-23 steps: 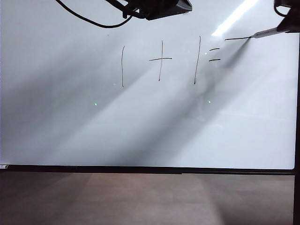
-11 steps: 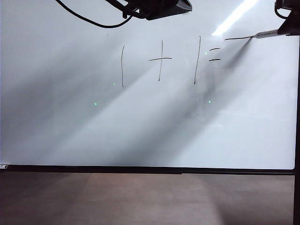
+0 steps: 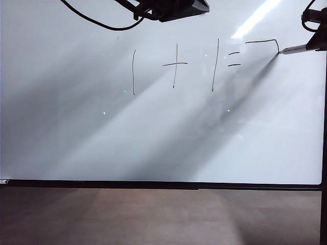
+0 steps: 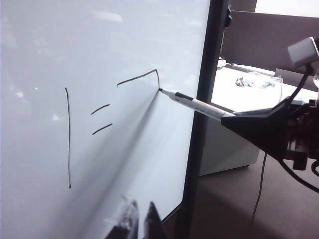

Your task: Reach to the right to find the marker pen, pick it up, and write the answer to the math problem on the whiteboard.

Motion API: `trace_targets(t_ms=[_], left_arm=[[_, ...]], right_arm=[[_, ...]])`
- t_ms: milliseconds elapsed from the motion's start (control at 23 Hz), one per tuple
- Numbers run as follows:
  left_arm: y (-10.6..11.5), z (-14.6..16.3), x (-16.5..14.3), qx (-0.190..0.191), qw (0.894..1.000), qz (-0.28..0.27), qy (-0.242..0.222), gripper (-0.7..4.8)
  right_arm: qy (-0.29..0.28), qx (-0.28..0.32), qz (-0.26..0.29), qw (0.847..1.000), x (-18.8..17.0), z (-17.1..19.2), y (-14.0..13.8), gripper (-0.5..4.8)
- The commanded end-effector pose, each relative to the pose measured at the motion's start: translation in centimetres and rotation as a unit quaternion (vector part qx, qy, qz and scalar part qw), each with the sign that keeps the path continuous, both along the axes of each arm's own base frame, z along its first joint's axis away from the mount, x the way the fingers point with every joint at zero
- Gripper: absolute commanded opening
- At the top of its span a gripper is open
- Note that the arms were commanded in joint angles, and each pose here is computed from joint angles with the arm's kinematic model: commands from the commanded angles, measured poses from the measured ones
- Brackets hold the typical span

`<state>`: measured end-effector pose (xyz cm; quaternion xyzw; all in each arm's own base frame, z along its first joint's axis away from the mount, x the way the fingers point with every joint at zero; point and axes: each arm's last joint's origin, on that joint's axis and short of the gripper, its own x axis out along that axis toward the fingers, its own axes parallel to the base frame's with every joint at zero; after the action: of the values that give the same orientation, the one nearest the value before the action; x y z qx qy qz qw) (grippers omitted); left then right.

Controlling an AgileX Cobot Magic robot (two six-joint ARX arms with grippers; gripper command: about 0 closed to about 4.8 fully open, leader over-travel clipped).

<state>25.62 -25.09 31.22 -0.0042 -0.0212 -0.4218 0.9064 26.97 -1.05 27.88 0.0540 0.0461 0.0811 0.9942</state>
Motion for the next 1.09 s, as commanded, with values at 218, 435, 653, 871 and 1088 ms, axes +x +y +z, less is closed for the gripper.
trace_targets(t_ms=[218,435,653,871,1088], left_arm=[[0.1,0.3,-0.1,-0.007,1.0,-0.002,-0.006,0.27],[0.1,0.3,-0.1,-0.007,1.0,-0.002,-0.006,0.27],[0.1,0.3,-0.1,-0.007,1.0,-0.002,-0.006,0.27],[0.1,0.3,-0.1,-0.007,1.0,-0.002,-0.006,0.27],[0.1,0.3,-0.1,-0.007,1.0,-0.002,-0.006,0.27]], right_arm=[[0.017,0.001,-0.004,1.0,0.3,-0.6,-0.1,-0.06],[0.03,0.003,0.003,1.0,0.7,-1.3,-0.1,-0.06],[0.021,0.003,0.005,1.0,0.5,-1.0,0.0,-0.06],[0.033,0.007,0.014,0.999,0.4,-1.1,0.0,-0.06],[0.033,0.007,0.027,0.999,0.3,-1.0,0.6,-0.06]])
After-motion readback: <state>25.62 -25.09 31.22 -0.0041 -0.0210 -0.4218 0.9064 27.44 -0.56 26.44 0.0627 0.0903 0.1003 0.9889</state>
